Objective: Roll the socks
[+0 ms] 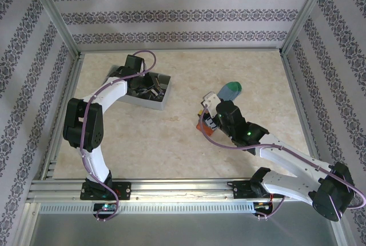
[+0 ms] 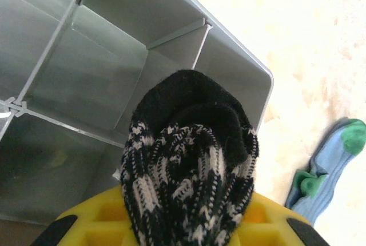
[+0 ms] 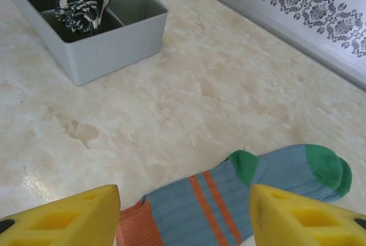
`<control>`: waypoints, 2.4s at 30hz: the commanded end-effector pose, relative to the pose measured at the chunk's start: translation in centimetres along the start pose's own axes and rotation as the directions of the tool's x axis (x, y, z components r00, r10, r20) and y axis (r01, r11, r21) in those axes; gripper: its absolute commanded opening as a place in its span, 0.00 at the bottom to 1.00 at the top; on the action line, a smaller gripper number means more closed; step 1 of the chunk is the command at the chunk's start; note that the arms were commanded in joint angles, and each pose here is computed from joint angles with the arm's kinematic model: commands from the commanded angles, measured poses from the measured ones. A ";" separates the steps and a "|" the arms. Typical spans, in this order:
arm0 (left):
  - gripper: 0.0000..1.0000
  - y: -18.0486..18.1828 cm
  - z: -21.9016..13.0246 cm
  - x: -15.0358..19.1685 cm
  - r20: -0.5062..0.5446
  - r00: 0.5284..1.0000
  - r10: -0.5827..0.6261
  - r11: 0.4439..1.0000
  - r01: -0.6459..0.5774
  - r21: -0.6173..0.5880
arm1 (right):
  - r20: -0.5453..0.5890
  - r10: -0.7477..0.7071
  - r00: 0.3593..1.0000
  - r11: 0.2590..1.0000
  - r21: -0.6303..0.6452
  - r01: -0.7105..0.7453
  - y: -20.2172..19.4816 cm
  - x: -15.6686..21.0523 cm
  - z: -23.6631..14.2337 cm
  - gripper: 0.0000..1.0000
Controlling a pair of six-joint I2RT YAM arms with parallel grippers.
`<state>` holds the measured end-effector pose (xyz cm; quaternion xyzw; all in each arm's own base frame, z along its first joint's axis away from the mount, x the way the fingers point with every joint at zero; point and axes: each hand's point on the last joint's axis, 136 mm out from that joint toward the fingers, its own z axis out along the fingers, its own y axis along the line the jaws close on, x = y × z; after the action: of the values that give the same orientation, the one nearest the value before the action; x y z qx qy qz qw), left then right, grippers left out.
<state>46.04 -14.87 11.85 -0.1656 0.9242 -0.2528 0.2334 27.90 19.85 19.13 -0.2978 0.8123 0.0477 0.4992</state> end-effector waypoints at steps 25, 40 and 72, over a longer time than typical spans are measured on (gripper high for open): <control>0.43 2.2 1.1 4.5 0.277 0.858 0.432 0.884 -0.342 -0.318 | -0.057 0.048 0.997 0.999 0.006 -0.048 -0.8 1.4 -2.5 0.61; 0.70 -0.5 -6.5 2.7 0.261 0.955 0.141 0.977 -0.092 -0.192 | -0.095 0.094 0.991 0.994 0.057 -0.088 -2.5 0.9 -0.3 0.66; 0.22 2.2 -1.9 2.8 0.049 0.998 -0.045 0.976 0.054 -0.210 | -0.418 0.510 0.752 0.849 0.104 -0.518 -4.2 9.5 8.0 0.34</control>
<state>43.52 -14.64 10.53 -0.2122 0.9312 -0.1780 0.2369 32.50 14.48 7.83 -0.0877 0.9524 0.0977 0.2752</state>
